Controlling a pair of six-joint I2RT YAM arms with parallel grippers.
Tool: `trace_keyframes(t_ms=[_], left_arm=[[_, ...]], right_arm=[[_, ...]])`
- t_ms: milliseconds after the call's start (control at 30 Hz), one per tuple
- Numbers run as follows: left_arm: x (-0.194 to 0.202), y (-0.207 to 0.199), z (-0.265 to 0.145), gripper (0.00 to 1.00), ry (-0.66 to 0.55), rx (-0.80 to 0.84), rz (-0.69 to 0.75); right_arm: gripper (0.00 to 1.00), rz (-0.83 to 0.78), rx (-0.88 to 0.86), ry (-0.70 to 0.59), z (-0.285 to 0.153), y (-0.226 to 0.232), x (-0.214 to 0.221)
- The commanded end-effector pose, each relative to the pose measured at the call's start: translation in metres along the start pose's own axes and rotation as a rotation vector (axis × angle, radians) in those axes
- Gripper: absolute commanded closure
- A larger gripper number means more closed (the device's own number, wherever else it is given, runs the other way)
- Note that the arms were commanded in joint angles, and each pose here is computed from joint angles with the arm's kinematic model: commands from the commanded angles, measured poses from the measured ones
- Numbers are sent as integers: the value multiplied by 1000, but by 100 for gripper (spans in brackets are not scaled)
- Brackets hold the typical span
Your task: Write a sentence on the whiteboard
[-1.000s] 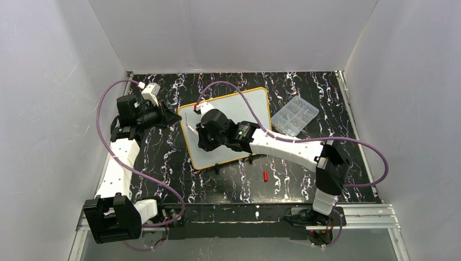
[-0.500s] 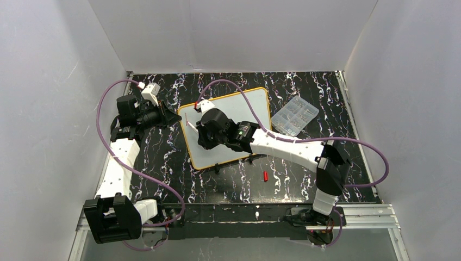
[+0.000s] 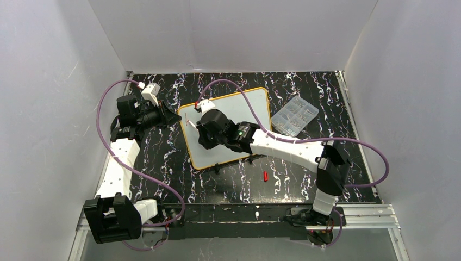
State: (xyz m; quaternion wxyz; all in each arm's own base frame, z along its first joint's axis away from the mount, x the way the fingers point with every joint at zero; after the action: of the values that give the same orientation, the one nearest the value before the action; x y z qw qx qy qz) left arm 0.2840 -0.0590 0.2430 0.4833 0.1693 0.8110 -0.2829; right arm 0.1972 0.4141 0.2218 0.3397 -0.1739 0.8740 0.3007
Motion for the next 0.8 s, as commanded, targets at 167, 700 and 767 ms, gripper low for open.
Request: trace_keyframes(t_ms=[167, 700, 767], left_arm=[[-4, -8, -8, 100, -22, 13, 33], [-3, -10, -7, 100, -21, 22, 35], [-3, -10, -7, 100, -21, 21, 36]], right_arm=[[99, 30, -36, -147, -30, 12, -40], [99, -16, -6, -177, -16, 13, -54], [99, -16, -1, -172, -14, 12, -53]])
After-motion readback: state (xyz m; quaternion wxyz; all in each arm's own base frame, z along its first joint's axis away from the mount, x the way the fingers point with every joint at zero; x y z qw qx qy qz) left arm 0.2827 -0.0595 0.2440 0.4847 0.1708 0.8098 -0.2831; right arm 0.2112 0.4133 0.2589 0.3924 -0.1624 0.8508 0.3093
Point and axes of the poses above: each gripper's point midway between its finger pads, its own z axis out along the fingers, its own y axis along the line the jaws close on, x = y × z, the point moved 5 cm from there along -z, back along the fingers, and after that the axes turned 12 degrees about z, right-handed, at the moved point
